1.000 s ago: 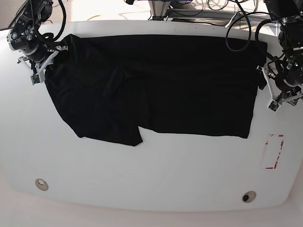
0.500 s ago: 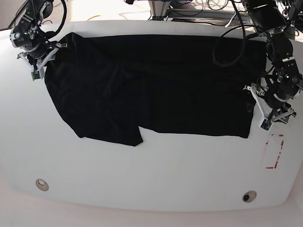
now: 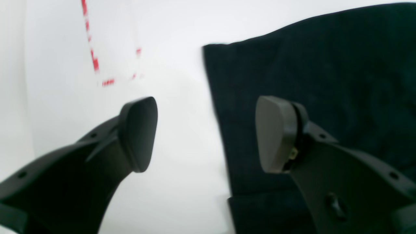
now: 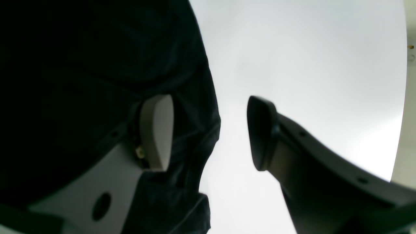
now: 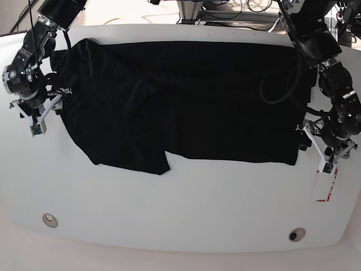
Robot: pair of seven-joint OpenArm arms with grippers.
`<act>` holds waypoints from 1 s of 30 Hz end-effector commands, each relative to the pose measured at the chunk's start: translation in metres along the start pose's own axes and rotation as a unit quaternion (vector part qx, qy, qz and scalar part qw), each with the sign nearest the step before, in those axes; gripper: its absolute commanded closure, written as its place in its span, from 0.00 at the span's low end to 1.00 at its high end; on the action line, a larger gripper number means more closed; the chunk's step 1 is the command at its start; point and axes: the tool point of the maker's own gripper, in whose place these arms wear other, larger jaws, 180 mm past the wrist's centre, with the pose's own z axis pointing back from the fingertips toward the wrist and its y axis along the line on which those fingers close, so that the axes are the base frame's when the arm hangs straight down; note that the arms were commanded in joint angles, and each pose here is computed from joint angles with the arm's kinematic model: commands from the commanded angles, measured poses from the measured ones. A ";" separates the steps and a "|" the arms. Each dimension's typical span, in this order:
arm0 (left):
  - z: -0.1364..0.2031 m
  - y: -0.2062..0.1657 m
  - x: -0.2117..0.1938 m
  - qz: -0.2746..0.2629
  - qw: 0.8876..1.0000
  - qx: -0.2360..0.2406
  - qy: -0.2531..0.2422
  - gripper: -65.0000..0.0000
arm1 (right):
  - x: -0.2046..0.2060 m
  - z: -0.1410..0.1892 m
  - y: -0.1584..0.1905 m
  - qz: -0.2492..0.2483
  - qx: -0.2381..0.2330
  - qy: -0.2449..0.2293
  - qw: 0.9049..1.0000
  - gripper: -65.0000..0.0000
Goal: Layout the t-shirt on the table in an organized manner, then fold the t-shirt properly
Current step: 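Move both grippers down onto the shirt's sides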
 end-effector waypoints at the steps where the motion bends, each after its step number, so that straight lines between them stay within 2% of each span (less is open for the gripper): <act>1: -0.006 0.006 0.014 0.011 1.000 -0.007 -0.014 0.31 | 0.029 -0.017 -0.008 -0.001 0.004 -0.020 1.000 0.46; 9: -0.017 0.005 0.023 0.026 0.999 -0.021 -0.037 0.31 | 0.060 -0.065 0.002 -0.023 0.053 -0.027 0.998 0.46; 17: -0.031 -0.001 0.010 0.043 0.998 -0.041 -0.021 0.31 | 0.068 -0.108 0.002 -0.080 0.093 -0.034 0.992 0.46; 24: -0.031 -0.002 0.009 0.044 0.998 -0.042 -0.028 0.31 | 0.062 -0.128 0.004 -0.110 0.113 -0.030 0.987 0.46; 30: -0.032 -0.002 0.009 0.044 0.998 -0.042 -0.027 0.31 | 0.057 -0.132 0.009 -0.117 0.119 -0.033 0.985 0.46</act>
